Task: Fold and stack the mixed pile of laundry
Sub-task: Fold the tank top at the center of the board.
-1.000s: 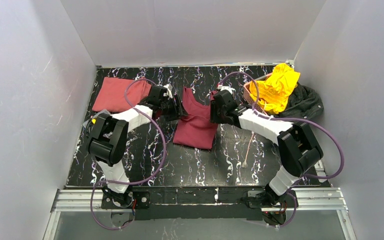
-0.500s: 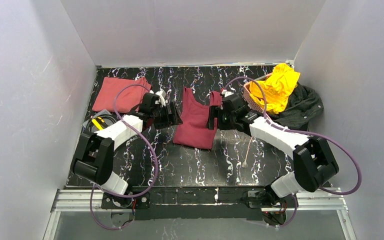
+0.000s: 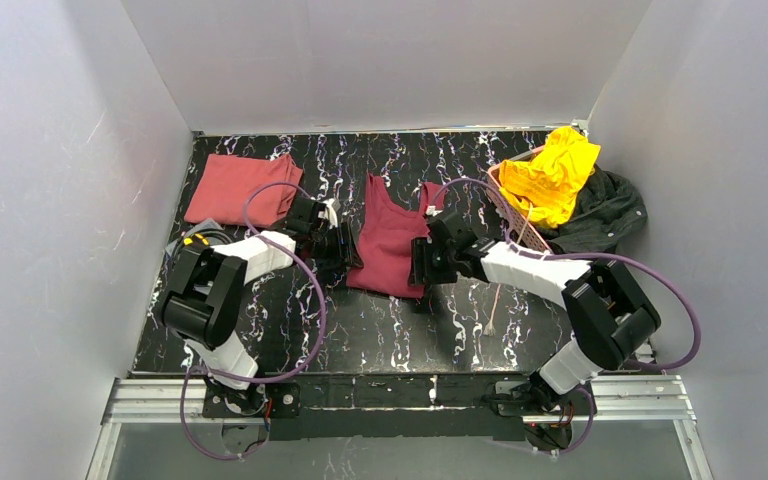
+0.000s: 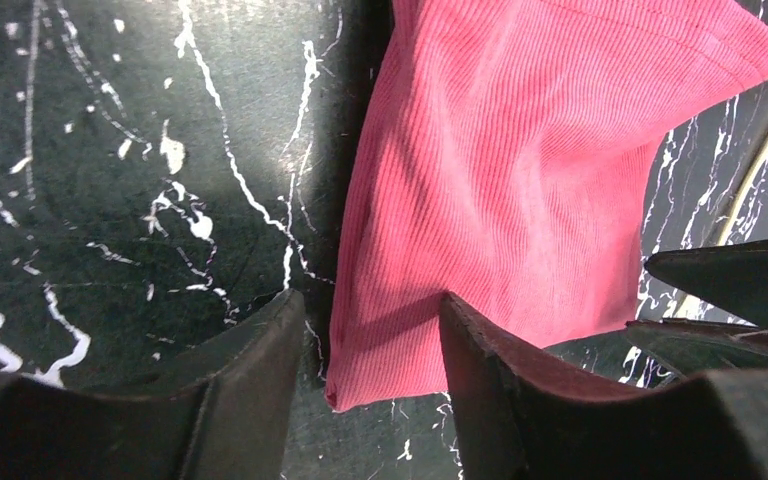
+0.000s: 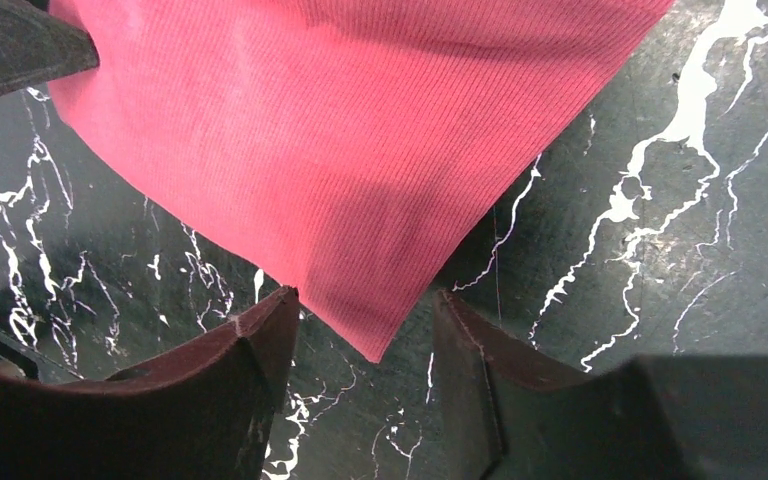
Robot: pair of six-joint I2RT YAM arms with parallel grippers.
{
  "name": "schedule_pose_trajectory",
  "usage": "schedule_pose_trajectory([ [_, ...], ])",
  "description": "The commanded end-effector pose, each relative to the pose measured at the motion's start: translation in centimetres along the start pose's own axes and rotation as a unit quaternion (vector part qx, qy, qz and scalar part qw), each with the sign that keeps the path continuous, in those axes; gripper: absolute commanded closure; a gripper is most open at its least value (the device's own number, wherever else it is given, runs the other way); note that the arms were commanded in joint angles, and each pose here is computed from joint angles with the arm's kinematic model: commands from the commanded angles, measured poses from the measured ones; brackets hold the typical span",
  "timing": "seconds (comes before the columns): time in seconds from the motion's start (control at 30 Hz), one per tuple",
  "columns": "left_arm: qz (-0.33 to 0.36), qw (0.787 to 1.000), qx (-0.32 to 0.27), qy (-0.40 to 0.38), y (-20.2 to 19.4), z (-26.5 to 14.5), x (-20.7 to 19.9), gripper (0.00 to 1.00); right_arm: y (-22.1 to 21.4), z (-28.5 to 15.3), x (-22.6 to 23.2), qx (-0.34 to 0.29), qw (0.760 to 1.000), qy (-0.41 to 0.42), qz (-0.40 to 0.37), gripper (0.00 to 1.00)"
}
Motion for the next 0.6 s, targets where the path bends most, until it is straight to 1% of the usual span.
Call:
schedule_pose_trajectory([
  [0.0, 0.013, 0.999, 0.033, 0.003, -1.2, 1.0, 0.2, 0.55, -0.8, 0.9, 0.1, 0.012, 1.000, -0.008, 0.005, 0.44],
  [0.13, 0.022, 0.999, 0.046, 0.008, -2.2, 1.4, 0.3, 0.73, -1.5, 1.5, 0.3, 0.027, 1.000, -0.016, 0.000, 0.52],
  [0.23, 0.019, 0.998, 0.052, 0.022, -3.3, 1.3, 0.7, 0.90, -2.3, 1.7, 0.2, 0.041, 0.999, -0.027, -0.003, 0.62],
  [0.27, 0.014, 0.998, 0.053, 0.028, -3.9, 1.1, 0.9, 0.94, -2.6, 1.7, 0.1, 0.046, 0.999, -0.029, -0.005, 0.66],
  [0.37, 0.006, 0.997, 0.057, 0.042, -5.7, 0.4, 1.6, 0.98, -3.8, 1.2, -0.1, 0.057, 0.998, -0.031, -0.008, 0.80],
  [0.4, 0.003, 0.997, 0.055, 0.045, -6.2, 0.0, 1.8, 0.98, -4.2, 0.9, -0.2, 0.059, 0.998, -0.032, -0.010, 0.83],
  [0.5, -0.012, 0.997, 0.054, 0.045, -8.5, -1.5, 2.3, 0.98, -6.1, -0.3, -0.2, 0.076, 0.997, -0.024, -0.014, 0.90],
  [0.57, -0.025, 0.997, 0.064, 0.032, -10.4, -2.6, 2.4, 0.96, -7.5, -1.2, 0.2, 0.090, 0.996, -0.005, -0.018, 0.91],
])
Point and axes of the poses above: each gripper's point midway between its finger pads, its own z axis out along the fingers, its own x axis along the line the jaws close on, y = z × x, the point moved 5 cm from there along -z, back along the fingers, and after that the axes turned 8 degrees about -z, right-handed, at the moved point
